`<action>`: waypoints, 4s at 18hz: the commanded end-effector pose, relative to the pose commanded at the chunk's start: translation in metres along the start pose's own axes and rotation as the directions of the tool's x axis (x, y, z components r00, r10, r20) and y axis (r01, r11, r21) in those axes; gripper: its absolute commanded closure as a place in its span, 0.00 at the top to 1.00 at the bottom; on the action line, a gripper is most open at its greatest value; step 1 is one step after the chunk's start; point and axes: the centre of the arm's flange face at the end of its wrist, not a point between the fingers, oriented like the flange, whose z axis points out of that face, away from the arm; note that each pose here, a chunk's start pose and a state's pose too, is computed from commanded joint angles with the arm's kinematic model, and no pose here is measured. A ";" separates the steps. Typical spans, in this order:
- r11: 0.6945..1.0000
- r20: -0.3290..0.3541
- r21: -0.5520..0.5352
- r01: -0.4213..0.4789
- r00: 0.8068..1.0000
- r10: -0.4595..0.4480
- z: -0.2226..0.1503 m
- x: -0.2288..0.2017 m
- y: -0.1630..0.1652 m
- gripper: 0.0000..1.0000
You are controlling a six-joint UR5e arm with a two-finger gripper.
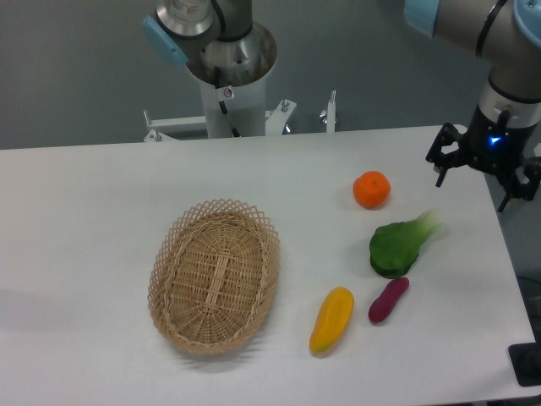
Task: Pick up the sweet potato from the table
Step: 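Move the open gripper down toward the purple sweet potato, then lower the gripper around the purple sweet potato and close it, then lift the held sweet potato up off the table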
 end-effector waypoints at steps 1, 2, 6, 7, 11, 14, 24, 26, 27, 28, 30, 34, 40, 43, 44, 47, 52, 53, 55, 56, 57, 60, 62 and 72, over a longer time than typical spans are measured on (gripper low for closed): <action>1.000 -0.002 0.000 -0.001 1.000 0.001 0.003 0.001 -0.001 1.00; 1.000 -0.002 0.000 -0.001 1.000 0.001 0.006 0.003 -0.001 1.00; 1.000 -0.004 0.004 0.008 1.000 -0.008 0.013 0.003 0.000 1.00; 1.000 -0.006 0.004 0.017 1.000 -0.017 0.016 0.005 -0.001 1.00; 0.996 -0.001 0.010 0.085 0.996 -0.085 0.044 0.008 -0.028 1.00; 0.988 0.002 0.015 0.152 0.988 -0.152 0.082 0.009 -0.057 1.00; 0.996 -0.013 0.003 0.086 0.996 -0.086 0.187 0.010 -0.084 1.00; 0.999 -0.038 -0.034 0.010 0.999 -0.011 0.203 0.021 -0.075 1.00; 0.997 -0.046 -0.055 -0.059 0.997 0.057 0.212 0.027 -0.070 1.00; 0.992 -0.040 -0.079 -0.102 0.994 0.099 0.220 0.032 -0.064 1.00; 0.989 -0.008 -0.093 -0.115 0.993 0.115 0.233 0.039 -0.056 1.00; 0.990 0.011 -0.090 -0.113 0.993 0.114 0.244 0.043 -0.053 1.00; 0.993 0.009 -0.091 -0.076 0.997 0.077 0.256 0.056 -0.056 1.00; 0.993 0.050 -0.077 -0.087 0.995 0.091 0.264 0.065 -0.063 1.00; 0.993 0.047 -0.077 -0.087 0.995 0.091 0.267 0.068 -0.062 1.00; 0.993 0.066 -0.072 -0.091 0.993 0.096 0.268 0.069 -0.062 0.65; 0.991 0.065 -0.085 -0.102 0.992 0.108 0.269 0.069 -0.061 0.55; 0.991 0.069 -0.091 -0.100 0.992 0.107 0.270 0.068 -0.060 0.53; 0.990 0.073 -0.091 -0.105 0.991 0.111 0.267 0.066 -0.060 0.36; 0.990 0.077 -0.091 -0.112 0.990 0.119 0.265 0.065 -0.061 0.34; 0.989 0.083 -0.088 -0.117 0.989 0.124 0.261 0.063 -0.061 0.31; 0.987 0.090 -0.088 -0.132 0.986 0.140 0.256 0.061 -0.061 0.20; 0.987 0.097 -0.086 -0.136 0.985 0.144 0.251 0.058 -0.062 0.20; 0.990 0.148 -0.010 -0.138 0.979 0.138 0.159 0.029 -0.083 0.23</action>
